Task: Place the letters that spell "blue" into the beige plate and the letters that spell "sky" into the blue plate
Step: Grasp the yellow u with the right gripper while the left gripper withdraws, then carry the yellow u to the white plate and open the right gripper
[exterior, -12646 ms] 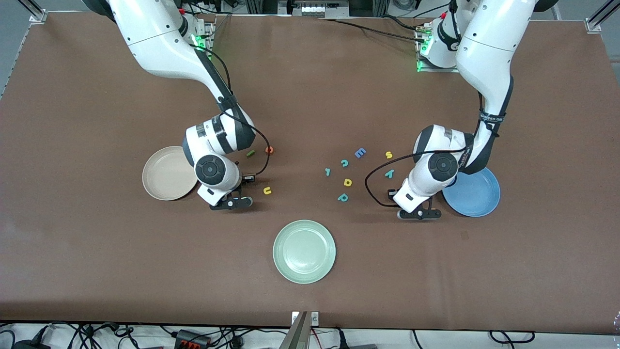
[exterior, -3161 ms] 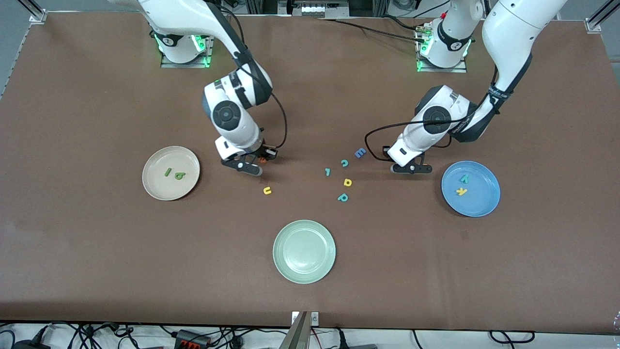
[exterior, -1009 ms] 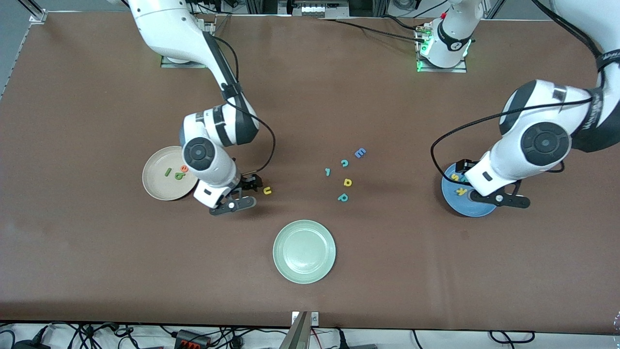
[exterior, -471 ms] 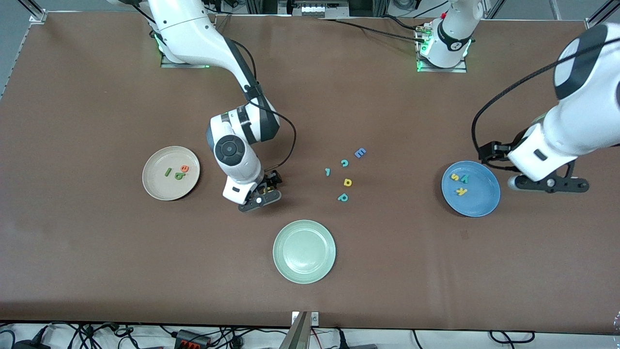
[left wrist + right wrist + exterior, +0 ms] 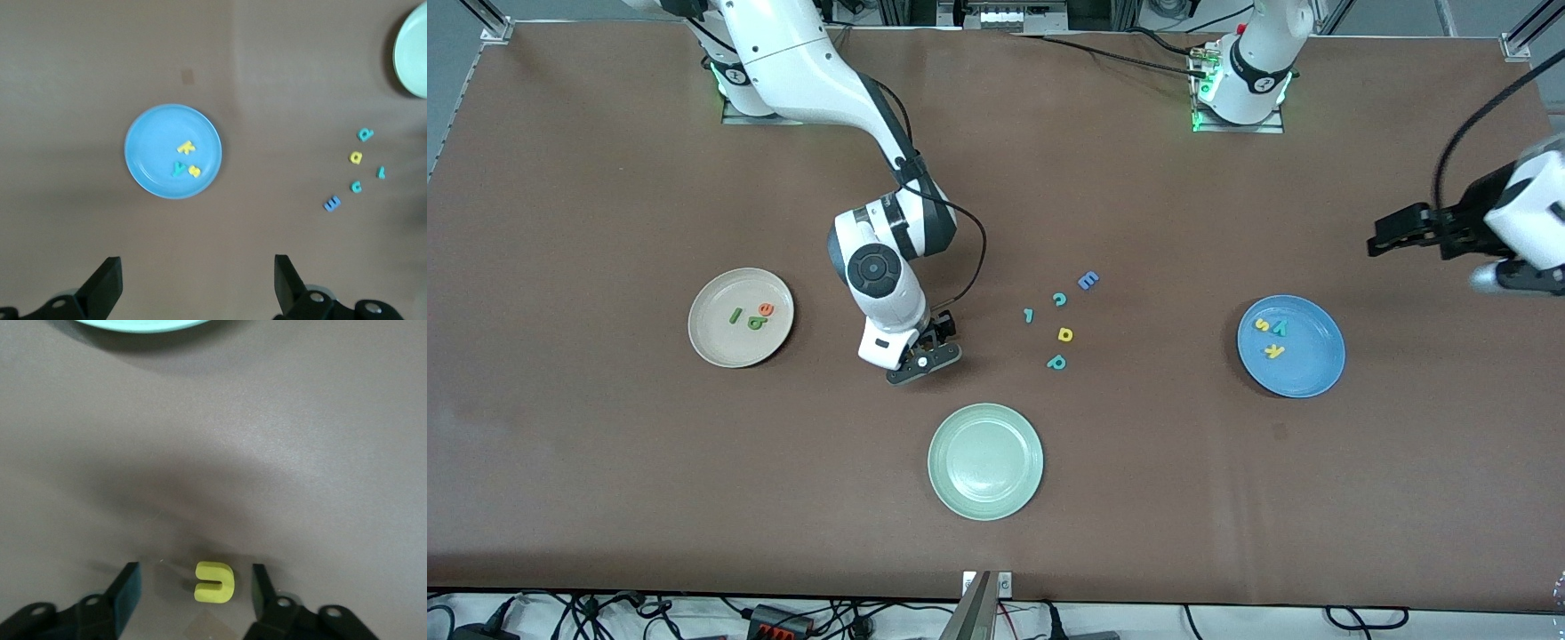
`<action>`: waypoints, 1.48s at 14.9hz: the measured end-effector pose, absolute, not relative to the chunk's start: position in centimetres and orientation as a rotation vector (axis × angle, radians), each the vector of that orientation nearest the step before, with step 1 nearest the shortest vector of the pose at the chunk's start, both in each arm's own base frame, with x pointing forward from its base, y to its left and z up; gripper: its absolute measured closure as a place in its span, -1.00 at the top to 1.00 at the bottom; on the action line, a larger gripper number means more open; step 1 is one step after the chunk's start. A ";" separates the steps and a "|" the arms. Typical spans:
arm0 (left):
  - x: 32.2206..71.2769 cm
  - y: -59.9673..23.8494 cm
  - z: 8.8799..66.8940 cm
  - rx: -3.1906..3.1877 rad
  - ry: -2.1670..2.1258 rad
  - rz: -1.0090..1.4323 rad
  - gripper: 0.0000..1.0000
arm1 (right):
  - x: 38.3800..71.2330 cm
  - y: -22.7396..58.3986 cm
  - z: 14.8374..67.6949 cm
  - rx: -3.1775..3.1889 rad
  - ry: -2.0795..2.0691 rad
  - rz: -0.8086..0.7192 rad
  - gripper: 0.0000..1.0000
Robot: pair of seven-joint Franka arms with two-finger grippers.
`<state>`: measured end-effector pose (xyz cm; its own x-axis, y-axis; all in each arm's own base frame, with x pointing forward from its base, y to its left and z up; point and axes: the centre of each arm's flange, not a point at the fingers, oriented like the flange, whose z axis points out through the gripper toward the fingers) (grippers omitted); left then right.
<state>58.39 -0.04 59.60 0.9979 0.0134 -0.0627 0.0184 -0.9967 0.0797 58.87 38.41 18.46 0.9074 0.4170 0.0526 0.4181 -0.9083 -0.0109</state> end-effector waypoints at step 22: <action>55.3 -1.3 59.1 3.140 -0.022 0.023 1.00 | 60.1 36.6 18.3 -3.082 -0.635 -0.057 -0.48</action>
<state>55.33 -1.33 59.10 0.9998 -0.0139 0.0146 -0.0140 -0.9999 0.0017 60.11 36.59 18.26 0.9179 0.3953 0.0346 0.3951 -0.9185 0.0125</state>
